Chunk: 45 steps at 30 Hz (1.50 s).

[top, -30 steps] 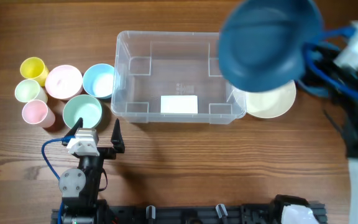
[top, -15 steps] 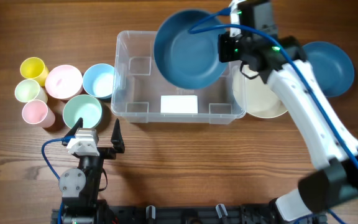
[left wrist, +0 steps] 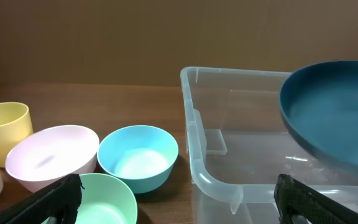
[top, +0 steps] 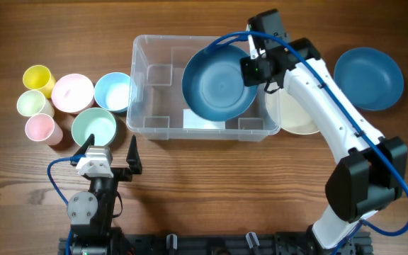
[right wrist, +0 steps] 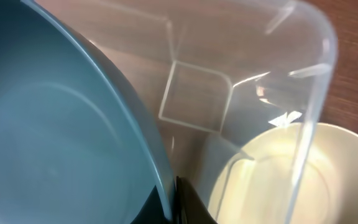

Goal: Pack container
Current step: 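Lift the teal bowl and lower it into the clear box, then release the bowl and move the right gripper to the cream plate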

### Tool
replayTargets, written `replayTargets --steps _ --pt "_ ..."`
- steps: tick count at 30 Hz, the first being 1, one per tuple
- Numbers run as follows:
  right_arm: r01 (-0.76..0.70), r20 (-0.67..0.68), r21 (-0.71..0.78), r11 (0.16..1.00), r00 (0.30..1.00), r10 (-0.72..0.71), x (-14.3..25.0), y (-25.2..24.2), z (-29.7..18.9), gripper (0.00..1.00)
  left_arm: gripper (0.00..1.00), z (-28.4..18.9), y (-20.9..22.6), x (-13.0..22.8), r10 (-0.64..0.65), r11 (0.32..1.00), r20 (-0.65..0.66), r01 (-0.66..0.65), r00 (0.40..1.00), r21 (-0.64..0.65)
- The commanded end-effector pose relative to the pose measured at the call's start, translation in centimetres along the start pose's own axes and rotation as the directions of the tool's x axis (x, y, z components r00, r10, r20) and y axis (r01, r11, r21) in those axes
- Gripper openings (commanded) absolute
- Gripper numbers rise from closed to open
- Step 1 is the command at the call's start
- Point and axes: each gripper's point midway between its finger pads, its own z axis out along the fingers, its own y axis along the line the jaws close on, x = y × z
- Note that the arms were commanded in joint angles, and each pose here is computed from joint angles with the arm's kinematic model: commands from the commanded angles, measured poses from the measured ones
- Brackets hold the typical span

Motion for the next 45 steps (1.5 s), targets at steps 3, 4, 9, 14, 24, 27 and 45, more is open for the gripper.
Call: replayTargets --steps 3,4,9,14,24,27,45 --pt "0.060 -0.049 0.026 0.998 0.997 -0.059 0.6 0.4 1.6 0.04 1.00 0.0 -0.2 0.2 0.017 1.000 0.001 -0.017 1.000 0.014" --pt "0.063 -0.067 0.037 0.997 0.996 -0.061 1.0 0.2 2.1 0.04 1.00 0.0 -0.2 0.2 0.016 1.000 0.001 -0.016 1.000 0.014" --pt "0.077 -0.120 0.093 0.993 0.991 -0.066 2.0 -0.7 3.7 0.04 1.00 0.0 -0.2 0.2 0.016 1.000 0.001 -0.016 1.000 0.013" --pt "0.085 -0.139 0.124 0.989 0.988 -0.068 2.3 -1.2 4.2 0.07 1.00 0.0 -0.2 0.2 0.017 1.000 0.001 -0.017 1.000 0.014" --pt "0.086 -0.141 0.124 0.988 0.988 -0.068 2.4 -1.2 4.2 0.39 1.00 0.0 -0.2 0.2 0.017 1.000 0.001 -0.017 1.000 0.014" --pt "0.069 -0.109 0.124 0.990 0.992 -0.056 1.8 -1.3 2.8 0.40 1.00 0.0 -0.2 0.2 0.017 1.000 0.001 -0.017 1.000 0.014" --pt "-0.636 0.087 0.191 0.748 0.770 0.632 7.8 -17.3 -14.6 0.56 1.00 0.0 -0.2 0.2 0.017 1.000 0.001 -0.017 1.000 0.014"
